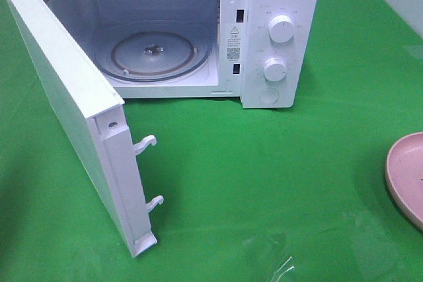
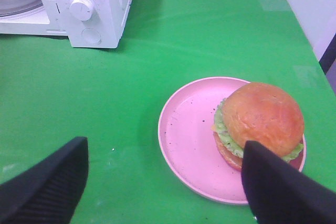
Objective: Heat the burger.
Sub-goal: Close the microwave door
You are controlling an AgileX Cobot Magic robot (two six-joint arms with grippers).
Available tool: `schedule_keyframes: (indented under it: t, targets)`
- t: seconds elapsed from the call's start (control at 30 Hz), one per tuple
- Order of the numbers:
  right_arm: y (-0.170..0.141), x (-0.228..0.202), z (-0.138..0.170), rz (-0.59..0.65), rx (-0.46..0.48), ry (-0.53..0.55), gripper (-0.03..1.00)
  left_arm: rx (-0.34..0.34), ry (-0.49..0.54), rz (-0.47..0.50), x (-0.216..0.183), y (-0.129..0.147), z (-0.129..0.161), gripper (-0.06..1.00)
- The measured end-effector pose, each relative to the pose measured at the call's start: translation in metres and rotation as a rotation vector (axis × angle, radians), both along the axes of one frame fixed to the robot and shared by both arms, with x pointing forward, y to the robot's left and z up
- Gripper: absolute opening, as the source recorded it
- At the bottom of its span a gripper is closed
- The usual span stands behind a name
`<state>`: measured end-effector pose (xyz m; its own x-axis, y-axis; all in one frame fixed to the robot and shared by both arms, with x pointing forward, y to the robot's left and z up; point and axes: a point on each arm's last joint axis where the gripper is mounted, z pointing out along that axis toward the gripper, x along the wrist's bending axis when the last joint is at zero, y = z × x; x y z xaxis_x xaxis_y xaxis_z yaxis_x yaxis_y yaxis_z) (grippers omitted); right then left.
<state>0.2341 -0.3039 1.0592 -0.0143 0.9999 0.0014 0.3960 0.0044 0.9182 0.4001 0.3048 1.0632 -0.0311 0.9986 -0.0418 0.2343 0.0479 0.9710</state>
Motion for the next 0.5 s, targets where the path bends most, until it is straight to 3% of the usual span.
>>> schedule_keyframes:
  t: [0.07,0.27,0.5]
  targets:
    - [0.000,0.000,0.000,0.000,0.000,0.000,0.76,0.000,0.000,0.000,0.000,0.000,0.000,0.00]
    - [0.000,0.000,0.000,0.000,0.000,0.000,0.76,0.011,-0.062,-0.019,0.020,-0.001,-0.050,0.00]
    - [0.000,0.000,0.000,0.000,0.000,0.000,0.76,0.061,-0.106,-0.084,0.035,-0.006,-0.068,0.00]
